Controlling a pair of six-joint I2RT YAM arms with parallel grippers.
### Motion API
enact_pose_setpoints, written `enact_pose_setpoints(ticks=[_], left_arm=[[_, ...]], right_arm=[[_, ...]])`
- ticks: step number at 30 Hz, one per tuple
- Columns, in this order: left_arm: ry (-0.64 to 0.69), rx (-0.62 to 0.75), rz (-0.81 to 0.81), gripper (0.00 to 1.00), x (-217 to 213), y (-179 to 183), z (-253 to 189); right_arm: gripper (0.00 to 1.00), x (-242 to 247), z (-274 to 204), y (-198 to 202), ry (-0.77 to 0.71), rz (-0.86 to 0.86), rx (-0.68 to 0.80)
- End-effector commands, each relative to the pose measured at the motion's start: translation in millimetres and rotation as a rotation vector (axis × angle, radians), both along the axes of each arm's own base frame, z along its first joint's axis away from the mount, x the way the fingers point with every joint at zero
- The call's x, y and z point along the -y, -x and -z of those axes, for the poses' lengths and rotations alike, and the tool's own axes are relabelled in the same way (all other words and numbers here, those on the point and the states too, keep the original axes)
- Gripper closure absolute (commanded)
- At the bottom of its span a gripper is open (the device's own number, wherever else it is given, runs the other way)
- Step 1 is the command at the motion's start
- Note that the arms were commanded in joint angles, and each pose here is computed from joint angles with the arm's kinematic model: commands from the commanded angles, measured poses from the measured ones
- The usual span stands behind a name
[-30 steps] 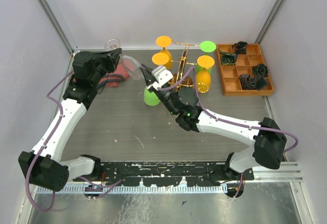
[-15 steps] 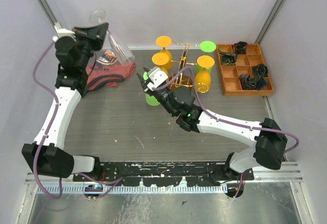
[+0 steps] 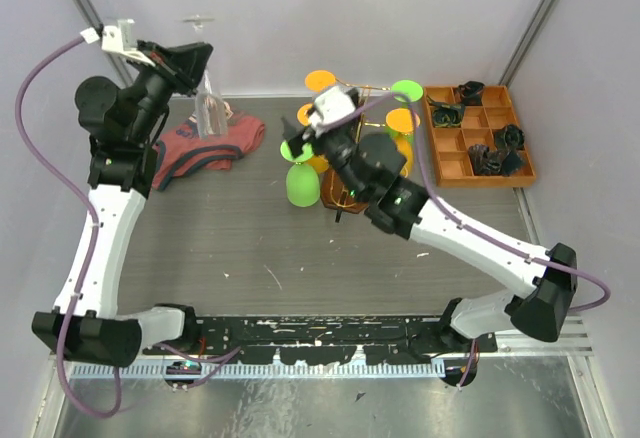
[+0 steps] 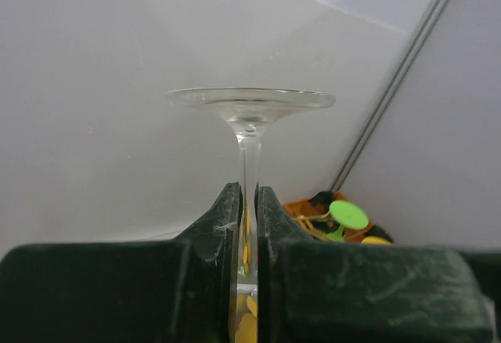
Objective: Place the wine glass upside down on the wine glass rack
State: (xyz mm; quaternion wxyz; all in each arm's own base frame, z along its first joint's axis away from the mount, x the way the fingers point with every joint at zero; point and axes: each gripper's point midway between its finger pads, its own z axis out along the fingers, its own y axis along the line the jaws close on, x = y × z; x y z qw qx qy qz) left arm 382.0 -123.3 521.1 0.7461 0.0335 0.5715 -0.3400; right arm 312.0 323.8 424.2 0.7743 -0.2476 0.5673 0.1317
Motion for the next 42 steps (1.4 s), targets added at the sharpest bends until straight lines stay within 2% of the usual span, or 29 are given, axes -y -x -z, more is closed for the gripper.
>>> enact_pose_setpoints(ticks=[1, 4, 9, 16, 22, 26, 29, 34, 42], left_arm=[[-0.29, 0.162, -0.044, 1.0, 14, 28, 11], [-0.386, 0.235, -0.046, 1.0, 36, 47, 18], [-0.382, 0.279, 0.079, 1.0, 86, 86, 29], [-0.442, 0.288, 0.258, 1.0, 149, 157, 68], [-0.475, 0.297, 0.359, 1.0, 205, 192, 106], [-0.278, 0.341, 0.334, 1.0, 224, 190, 113], [-0.185, 0.32, 0.314, 1.0, 236, 182, 125], [-0.137, 0.269, 0.276, 1.0, 258, 173, 139], [-0.061, 0.149, 0.136, 1.0, 261, 152, 164]], right_arm=[[0.04, 36, -41, -37, -0.103, 0.05, -0.056], [0.02, 66, -47, -72, -0.134, 0.108, -0.089], [0.02, 143, -50, -120, -0.175, 0.304, -0.151], [0.01, 226, -41, -132, -0.196, 0.48, -0.172], [0.01, 254, -36, -132, -0.206, 0.537, -0.182], [0.01, 267, -33, -128, -0.215, 0.561, -0.184], [0.01, 272, -33, -123, -0.218, 0.571, -0.181], [0.01, 278, -33, -116, -0.213, 0.583, -0.174], [0.01, 286, -33, -107, -0.195, 0.601, -0.163]])
